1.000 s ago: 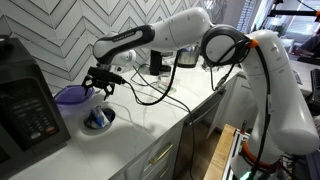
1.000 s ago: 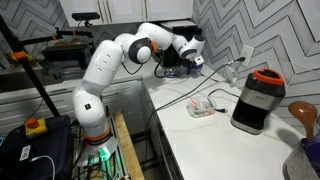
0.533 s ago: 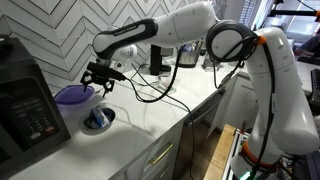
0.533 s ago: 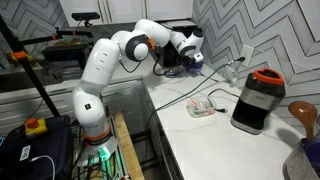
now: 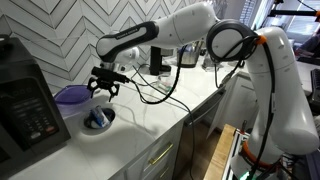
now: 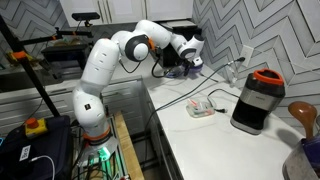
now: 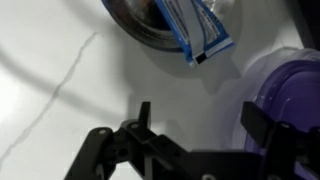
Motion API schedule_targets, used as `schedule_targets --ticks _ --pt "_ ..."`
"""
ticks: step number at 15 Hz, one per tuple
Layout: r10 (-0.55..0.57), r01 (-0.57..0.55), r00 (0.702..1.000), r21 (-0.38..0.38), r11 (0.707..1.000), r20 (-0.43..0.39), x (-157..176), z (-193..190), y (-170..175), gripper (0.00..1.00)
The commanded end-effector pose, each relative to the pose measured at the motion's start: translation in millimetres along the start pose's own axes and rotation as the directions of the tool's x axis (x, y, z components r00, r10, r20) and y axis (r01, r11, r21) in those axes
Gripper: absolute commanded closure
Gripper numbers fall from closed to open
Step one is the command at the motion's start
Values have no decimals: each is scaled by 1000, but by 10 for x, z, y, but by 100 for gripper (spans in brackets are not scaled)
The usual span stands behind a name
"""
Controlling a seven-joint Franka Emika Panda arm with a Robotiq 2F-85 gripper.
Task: Put the dark blue lid on the right side of the counter
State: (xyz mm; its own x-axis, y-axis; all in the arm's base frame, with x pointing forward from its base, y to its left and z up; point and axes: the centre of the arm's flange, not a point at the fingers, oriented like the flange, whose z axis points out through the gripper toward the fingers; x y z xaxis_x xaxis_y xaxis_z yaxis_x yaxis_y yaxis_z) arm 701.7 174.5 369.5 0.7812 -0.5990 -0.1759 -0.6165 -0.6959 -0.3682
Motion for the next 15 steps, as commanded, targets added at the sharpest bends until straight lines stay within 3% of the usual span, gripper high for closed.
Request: schedule_targets --ticks 1,6,12,15 --pt "6 -6 999 -23 1000 -36 69 50 30 10" --pt "-13 12 999 -43 999 -37 119 107 -15 9" --pt "-43 41 998 -61 997 -36 -78 -14 -96 0" --pt "-57 54 996 -51 997 -66 -64 -21 -148 2"
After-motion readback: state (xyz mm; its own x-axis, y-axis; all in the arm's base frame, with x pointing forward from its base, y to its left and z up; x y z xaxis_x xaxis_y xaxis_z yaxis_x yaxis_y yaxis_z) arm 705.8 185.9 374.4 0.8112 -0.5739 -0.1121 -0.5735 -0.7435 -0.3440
